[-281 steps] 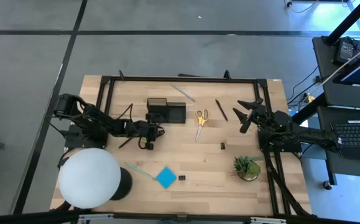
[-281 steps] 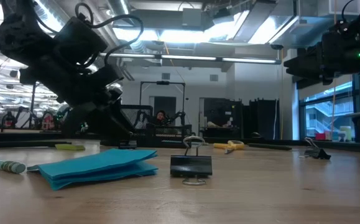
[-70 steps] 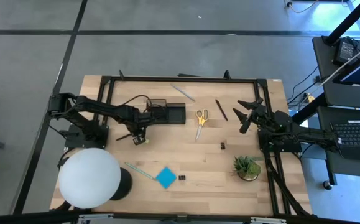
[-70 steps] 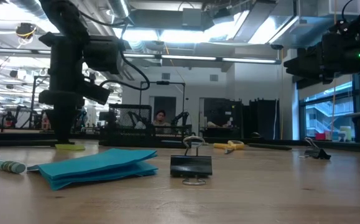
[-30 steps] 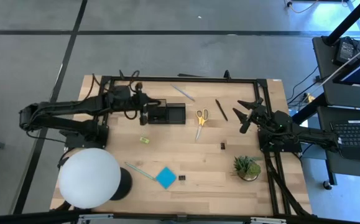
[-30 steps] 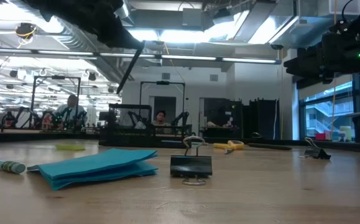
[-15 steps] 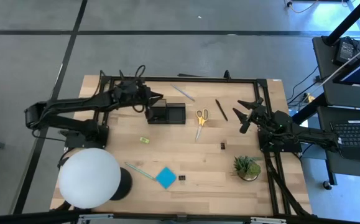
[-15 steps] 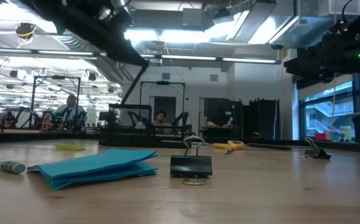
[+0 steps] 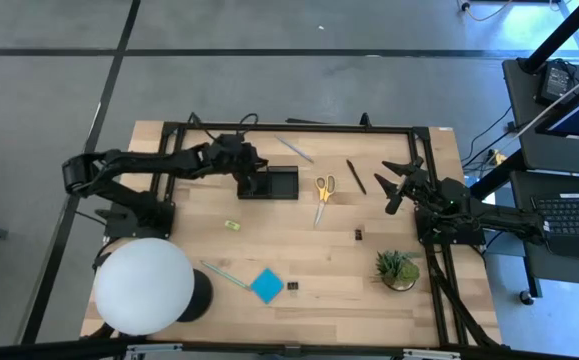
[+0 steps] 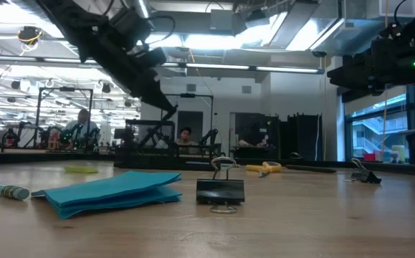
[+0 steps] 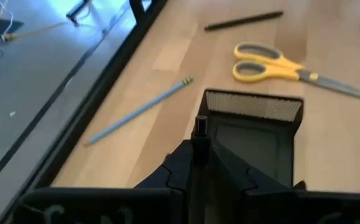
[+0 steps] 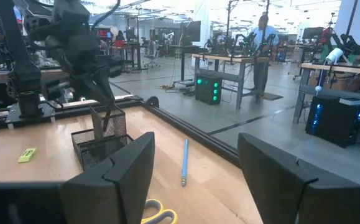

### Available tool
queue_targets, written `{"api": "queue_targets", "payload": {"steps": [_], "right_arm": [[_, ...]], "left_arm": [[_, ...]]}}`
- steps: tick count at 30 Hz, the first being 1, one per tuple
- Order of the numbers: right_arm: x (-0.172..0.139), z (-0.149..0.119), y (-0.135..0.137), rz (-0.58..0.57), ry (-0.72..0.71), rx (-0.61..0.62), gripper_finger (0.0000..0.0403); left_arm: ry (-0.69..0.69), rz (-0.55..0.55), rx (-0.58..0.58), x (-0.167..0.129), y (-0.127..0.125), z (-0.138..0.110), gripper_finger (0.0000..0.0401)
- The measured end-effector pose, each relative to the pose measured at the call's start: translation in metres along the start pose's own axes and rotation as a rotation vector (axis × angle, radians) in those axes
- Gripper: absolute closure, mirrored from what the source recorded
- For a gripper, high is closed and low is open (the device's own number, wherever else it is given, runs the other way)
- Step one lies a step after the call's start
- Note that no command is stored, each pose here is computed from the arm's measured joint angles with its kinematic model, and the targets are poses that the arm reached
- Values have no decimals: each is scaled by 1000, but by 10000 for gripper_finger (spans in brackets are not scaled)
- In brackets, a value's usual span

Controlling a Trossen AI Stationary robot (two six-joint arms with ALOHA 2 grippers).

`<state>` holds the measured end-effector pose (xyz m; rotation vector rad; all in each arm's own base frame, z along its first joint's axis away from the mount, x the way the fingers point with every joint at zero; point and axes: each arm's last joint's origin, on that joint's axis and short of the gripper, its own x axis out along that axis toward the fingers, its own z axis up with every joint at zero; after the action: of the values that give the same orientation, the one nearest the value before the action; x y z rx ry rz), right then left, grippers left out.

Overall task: Pick and place office supplies into organizer
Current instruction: Put the left black pen into the black desk organizer

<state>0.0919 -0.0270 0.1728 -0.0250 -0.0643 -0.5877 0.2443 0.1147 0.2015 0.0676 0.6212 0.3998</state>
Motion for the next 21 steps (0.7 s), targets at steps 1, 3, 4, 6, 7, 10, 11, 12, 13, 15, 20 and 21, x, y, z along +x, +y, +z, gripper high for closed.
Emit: {"api": "queue_targets", "payload": {"steps": [1,3,4,6,7,10,11,12,13,15,20,21], "right_arm": [[0,0,0,0,0,0,170],[0,0,0,0,0,0,170],[0,0,0,0,0,0,170],[0,0,0,0,0,0,170],[0,0,0,0,0,0,170],[0,0,0,0,0,0,170],[0,0,0,0,0,0,170],[0,0,0,0,0,0,170],[0,0,0,0,0,0,170],[0,0,0,0,1,0,170],[0,0,0,0,0,0,170],[0,0,0,0,0,0,170]], "left_arm": [[9,5,0,2,0,-1,365],[28,15,2,5,0,-4,362],[37,20,2,6,0,-5,360],[47,32,3,8,0,-6,358],[56,40,4,8,0,-7,358],[63,61,1,8,0,-7,358],[63,64,-7,8,0,-7,358],[63,66,-18,8,0,-7,358],[63,67,-26,8,0,-8,358],[63,67,-41,8,0,-8,354],[66,66,-46,8,0,-8,337],[65,65,-46,8,0,-8,333]]}}
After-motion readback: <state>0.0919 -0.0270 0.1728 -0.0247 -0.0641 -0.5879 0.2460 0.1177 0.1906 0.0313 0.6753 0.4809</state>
